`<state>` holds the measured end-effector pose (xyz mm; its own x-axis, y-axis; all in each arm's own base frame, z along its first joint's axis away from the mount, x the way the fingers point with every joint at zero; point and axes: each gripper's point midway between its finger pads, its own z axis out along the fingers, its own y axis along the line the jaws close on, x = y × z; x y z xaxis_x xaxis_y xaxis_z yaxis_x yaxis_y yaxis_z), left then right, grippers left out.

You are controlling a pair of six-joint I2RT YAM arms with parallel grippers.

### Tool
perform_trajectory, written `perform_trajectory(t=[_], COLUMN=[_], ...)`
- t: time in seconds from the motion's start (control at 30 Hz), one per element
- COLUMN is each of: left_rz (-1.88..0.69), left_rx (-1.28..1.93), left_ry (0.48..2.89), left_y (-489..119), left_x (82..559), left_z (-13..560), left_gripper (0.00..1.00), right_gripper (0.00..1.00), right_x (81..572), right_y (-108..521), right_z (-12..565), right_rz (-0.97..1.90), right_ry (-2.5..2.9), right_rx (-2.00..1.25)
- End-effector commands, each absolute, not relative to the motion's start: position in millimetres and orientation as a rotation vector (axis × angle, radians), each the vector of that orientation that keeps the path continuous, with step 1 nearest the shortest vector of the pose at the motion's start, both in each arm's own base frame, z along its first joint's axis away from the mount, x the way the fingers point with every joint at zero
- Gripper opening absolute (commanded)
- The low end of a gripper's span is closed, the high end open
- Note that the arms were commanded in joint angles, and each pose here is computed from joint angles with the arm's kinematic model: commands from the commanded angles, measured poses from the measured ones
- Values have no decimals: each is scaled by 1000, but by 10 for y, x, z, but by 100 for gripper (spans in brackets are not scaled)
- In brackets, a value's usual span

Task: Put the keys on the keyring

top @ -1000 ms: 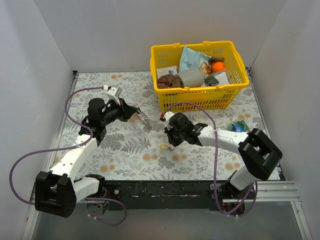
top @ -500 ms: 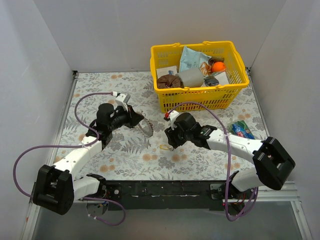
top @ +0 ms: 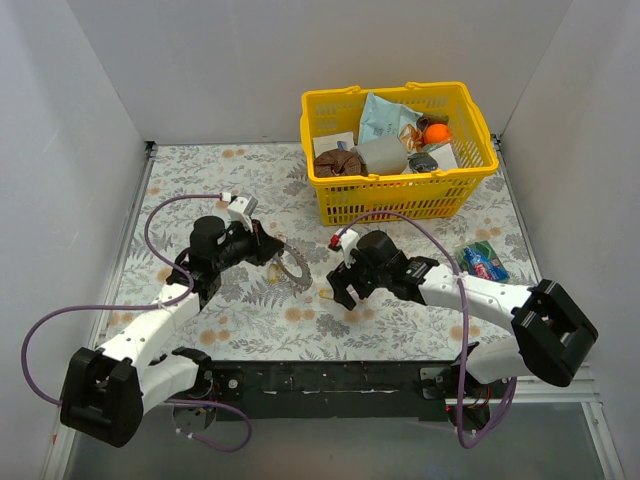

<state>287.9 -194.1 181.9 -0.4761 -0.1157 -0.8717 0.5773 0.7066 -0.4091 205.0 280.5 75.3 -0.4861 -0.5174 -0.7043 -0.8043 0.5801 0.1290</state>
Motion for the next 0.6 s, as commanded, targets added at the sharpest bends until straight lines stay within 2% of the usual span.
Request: perform_trajectory(t=[0.0,0.1,0.3,0.57], left_rz=[-874,-872,-873,-885], left_rx=[349,350,373,405], left_ry=[1898,1907,1928,1914], left_y=[-1959,-1967,-1989,-2008], left_x=[2876,2903,2913,2888], left_z=[1808,1772,1704,1712], left_gripper=[0,0,0,0], right_gripper=[91,84,60,48], right_x=[2068,2022,2010,1990], right_y=[2893,2931,2996,2995], right_z=[887,788,637,482], right_rz=[638,636,627,588], right_ry=[2104,2137,2150,2177], right_rx=[-1072,-1103,-1127,-1137])
